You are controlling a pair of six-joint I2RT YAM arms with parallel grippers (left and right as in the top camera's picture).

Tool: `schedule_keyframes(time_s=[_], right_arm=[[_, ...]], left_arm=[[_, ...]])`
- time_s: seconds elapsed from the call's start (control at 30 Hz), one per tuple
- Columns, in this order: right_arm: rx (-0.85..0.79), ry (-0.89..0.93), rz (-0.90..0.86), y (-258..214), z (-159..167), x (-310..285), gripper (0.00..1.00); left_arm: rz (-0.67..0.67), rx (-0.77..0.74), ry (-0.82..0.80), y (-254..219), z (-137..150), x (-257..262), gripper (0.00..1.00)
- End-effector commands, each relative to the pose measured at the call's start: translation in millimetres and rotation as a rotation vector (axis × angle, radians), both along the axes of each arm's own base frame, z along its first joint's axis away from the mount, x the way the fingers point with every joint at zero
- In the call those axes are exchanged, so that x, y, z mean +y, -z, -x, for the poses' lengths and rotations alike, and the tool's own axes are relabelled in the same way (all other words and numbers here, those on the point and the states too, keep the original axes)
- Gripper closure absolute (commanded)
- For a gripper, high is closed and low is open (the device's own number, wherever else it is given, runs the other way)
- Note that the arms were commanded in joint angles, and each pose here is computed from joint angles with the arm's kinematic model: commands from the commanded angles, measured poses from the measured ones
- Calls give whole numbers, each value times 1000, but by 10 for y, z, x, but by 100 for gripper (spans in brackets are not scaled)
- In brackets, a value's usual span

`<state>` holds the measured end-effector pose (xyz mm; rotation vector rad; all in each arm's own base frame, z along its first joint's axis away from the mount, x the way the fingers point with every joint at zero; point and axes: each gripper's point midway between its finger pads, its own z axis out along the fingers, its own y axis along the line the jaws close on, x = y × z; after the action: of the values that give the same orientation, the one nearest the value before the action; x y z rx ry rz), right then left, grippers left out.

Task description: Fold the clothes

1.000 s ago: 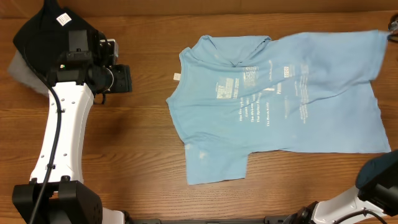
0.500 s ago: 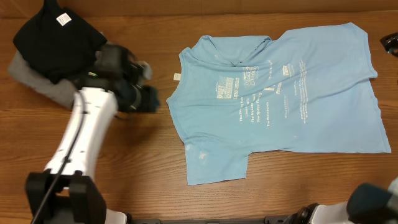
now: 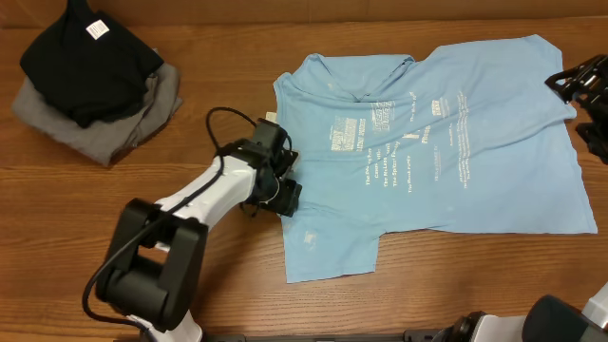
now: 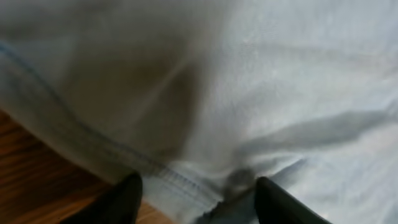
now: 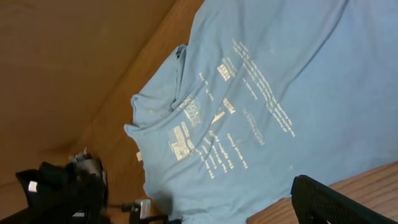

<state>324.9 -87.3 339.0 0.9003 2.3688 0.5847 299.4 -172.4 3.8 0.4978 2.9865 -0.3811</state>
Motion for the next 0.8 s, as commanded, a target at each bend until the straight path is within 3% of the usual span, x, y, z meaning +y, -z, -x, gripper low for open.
schedule_keyframes(time_s=[0.0, 0.07, 0.1, 0.3, 0.4, 0.5, 0.6, 0.67, 0.77], right_arm=[[-21, -30, 13, -55, 2, 35, 1], [-10, -25, 17, -38, 16, 26, 0], [-3, -19, 24, -25, 23, 10, 0], [53, -1, 36, 62, 95, -20, 0], [94, -6, 45, 146, 129, 11, 0], [159, -26, 44, 322, 162, 82, 0], [230, -57, 41, 567, 177, 172, 0], [274, -75, 48, 749, 180, 217, 0], [353, -88, 59, 1089, 212, 251, 0]], left_arm=[[-40, 94, -13, 271, 171, 20, 68], [-67, 113, -34, 290, 203, 81, 95], [-90, 116, -62, 287, 198, 143, 96], [-333, 124, -326, 171, 90, 940, 96], [-369, 135, -448, 70, 37, 1400, 96], [-345, 144, -581, -1, 4, 1804, 96], [-177, 158, -567, -37, -47, 1846, 95], [-99, 165, -544, -56, -58, 1801, 88], [-90, 165, -498, -66, -42, 1760, 78]])
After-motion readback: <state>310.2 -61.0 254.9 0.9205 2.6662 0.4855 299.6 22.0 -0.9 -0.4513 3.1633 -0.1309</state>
